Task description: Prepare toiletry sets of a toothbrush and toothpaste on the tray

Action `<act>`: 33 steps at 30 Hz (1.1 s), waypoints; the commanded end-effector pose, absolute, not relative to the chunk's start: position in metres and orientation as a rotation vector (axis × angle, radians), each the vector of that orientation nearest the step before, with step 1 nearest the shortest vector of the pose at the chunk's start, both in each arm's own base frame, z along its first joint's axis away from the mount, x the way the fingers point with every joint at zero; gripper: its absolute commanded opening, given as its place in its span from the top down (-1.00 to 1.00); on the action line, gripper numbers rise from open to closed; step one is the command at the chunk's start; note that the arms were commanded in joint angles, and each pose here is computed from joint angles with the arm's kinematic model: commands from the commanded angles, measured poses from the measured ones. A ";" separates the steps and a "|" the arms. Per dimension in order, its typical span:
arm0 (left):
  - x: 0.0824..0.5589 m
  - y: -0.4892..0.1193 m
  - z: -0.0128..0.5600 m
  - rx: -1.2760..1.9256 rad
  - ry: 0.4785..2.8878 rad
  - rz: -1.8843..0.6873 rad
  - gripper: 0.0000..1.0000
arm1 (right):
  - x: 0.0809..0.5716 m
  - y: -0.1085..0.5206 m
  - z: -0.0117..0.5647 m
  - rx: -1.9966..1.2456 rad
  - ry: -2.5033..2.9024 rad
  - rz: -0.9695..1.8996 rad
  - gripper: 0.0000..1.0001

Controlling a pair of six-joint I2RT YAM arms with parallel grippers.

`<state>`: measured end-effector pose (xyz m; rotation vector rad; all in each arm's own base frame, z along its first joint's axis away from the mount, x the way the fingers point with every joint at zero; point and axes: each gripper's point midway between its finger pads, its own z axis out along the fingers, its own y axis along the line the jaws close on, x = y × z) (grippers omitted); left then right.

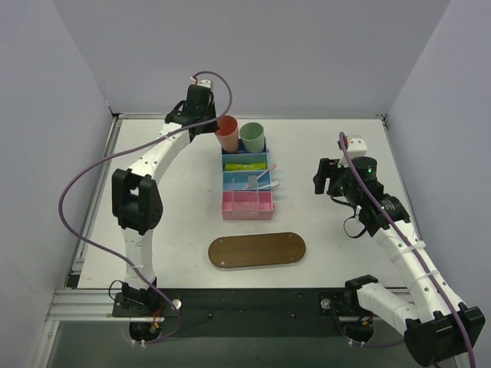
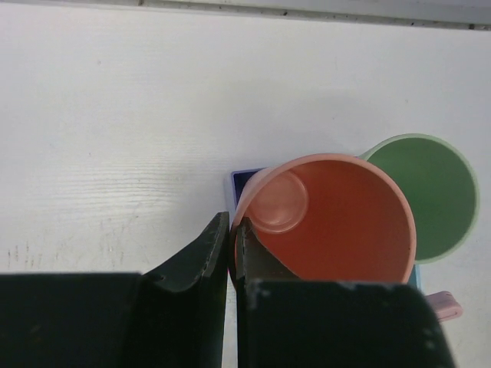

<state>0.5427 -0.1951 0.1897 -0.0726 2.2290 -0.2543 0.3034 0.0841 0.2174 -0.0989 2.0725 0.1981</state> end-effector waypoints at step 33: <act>0.371 -0.205 0.370 0.344 1.841 -0.336 1.00 | 0.299 0.181 0.317 -0.354 2.013 0.449 -0.30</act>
